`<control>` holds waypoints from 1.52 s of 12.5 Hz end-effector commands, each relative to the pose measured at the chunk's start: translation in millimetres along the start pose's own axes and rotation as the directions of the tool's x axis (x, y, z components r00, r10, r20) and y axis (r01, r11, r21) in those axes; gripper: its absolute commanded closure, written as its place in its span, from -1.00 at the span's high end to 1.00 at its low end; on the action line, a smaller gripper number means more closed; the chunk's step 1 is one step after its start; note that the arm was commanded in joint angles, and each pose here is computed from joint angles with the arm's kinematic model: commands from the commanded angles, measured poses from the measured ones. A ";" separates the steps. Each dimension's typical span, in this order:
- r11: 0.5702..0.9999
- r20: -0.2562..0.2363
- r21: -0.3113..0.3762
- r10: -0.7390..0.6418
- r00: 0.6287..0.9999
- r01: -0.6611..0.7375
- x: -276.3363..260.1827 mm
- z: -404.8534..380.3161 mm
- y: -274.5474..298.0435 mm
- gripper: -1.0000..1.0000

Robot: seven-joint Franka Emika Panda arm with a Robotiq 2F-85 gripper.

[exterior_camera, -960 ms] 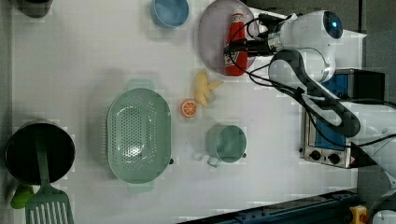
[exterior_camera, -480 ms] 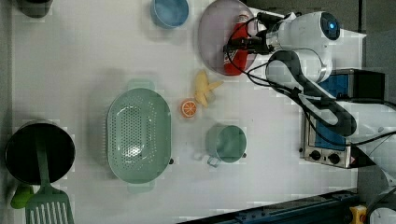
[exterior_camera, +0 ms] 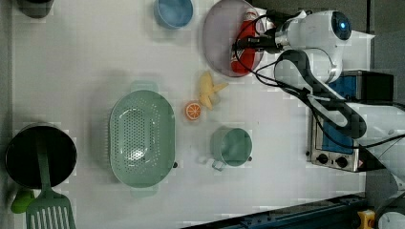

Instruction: Pick ketchup from plate and place it on table.

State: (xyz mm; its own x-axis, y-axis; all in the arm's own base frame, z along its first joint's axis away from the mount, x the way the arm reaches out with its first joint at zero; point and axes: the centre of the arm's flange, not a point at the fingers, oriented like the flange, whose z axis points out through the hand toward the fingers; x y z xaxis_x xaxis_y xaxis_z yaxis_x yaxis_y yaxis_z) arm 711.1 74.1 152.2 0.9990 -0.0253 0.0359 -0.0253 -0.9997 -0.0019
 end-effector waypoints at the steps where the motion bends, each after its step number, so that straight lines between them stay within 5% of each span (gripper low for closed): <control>1: 1.000 -0.065 0.008 -0.009 0.998 0.009 20.0 -34.9 7.0 0.18; 3: 1.000 -0.102 0.025 0.021 0.995 -0.018 30.1 -78.7 12.7 0.18; 6: 0.994 -0.060 0.069 0.091 0.994 -0.087 25.9 -153.5 25.7 0.18; 10: 0.992 -0.099 0.051 0.124 0.987 -0.120 9.4 -250.3 54.3 0.18; 19: 0.978 0.028 -0.039 0.204 0.979 -0.203 -135.4 -271.4 108.0 0.18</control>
State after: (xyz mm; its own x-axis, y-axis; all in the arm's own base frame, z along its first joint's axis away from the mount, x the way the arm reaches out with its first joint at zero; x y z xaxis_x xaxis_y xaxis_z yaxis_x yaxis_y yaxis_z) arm 574.3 -18.3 481.2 0.9646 -0.2238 0.1395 -0.2283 -0.9734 0.0172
